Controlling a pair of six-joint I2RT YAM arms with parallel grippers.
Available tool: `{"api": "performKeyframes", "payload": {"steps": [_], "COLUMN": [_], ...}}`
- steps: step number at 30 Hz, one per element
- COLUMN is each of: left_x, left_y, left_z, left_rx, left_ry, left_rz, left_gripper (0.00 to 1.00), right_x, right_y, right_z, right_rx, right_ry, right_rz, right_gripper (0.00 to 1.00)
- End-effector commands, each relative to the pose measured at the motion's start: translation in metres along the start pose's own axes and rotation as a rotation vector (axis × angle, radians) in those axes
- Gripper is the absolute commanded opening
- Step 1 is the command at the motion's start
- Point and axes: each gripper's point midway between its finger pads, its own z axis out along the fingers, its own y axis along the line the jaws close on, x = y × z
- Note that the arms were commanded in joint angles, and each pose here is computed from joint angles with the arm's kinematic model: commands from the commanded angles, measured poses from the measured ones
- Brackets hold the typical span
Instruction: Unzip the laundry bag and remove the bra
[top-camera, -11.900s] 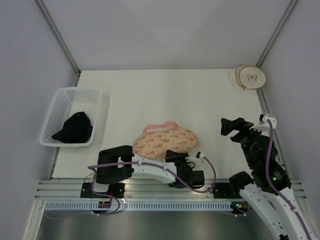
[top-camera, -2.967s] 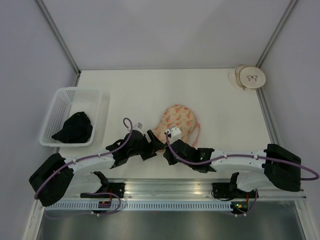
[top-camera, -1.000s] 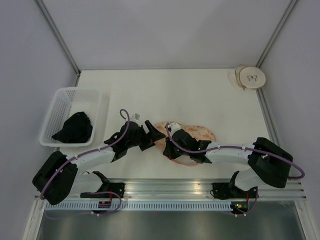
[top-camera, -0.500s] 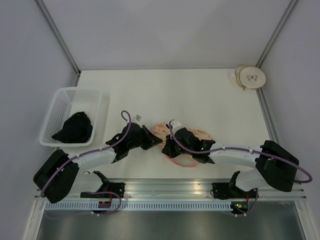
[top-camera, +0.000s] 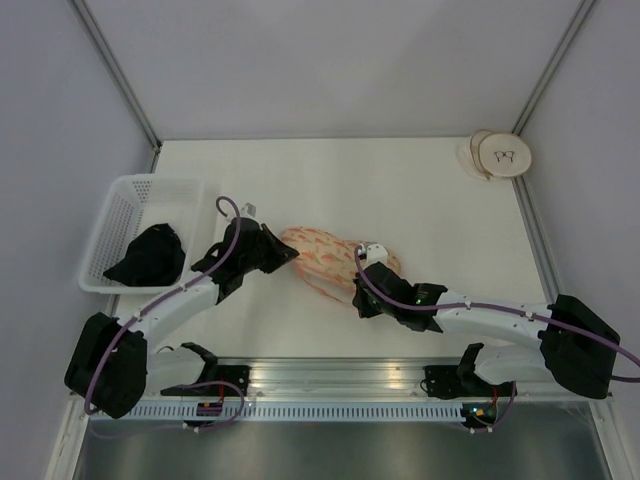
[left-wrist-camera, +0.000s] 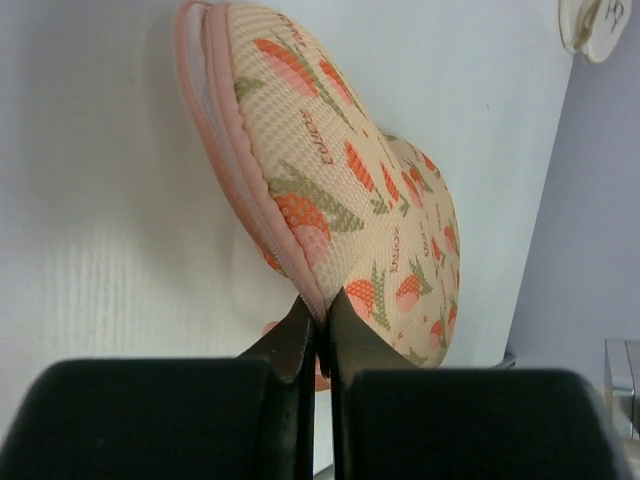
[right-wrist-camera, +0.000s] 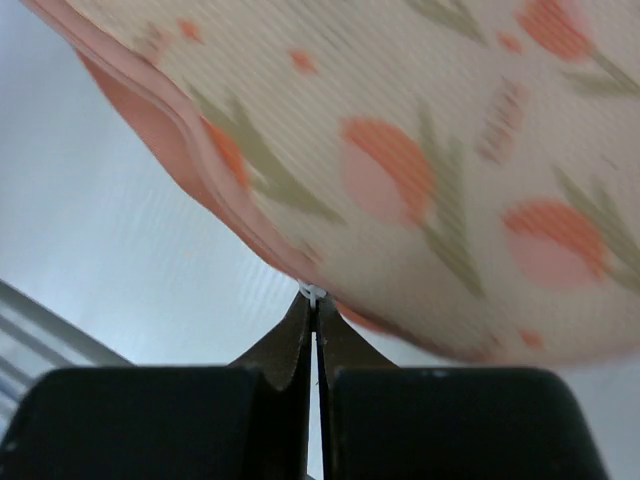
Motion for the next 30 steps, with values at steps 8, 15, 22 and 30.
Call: {"api": "performKeyframes", "payload": {"steps": [8, 15, 22, 30], "left_x": [-0.086, -0.078, -0.04, 0.043], "left_y": [-0.013, -0.048, -0.01, -0.03], "left_z": [0.045, 0.098, 0.058, 0.007], "left_rx": [-0.032, 0.135, 0.03, 0.181], "left_ry": [-0.077, 0.08, 0.059, 0.139], "left_rz": [0.198, 0.171, 0.13, 0.043], "left_gripper": [0.02, 0.47, 0.76, 0.81], "right_x": [0.016, 0.012, -0.002, -0.019], "right_y": [-0.049, -0.036, -0.001, 0.082], "right_z": [-0.012, -0.003, 0.007, 0.009], "right_rx": [0.244, 0.185, 0.04, -0.36], "right_ry": [0.034, 0.022, 0.01, 0.013], "right_rz": [0.012, 0.013, -0.006, -0.069], "right_gripper": [0.0, 0.0, 0.0, 0.01]}}
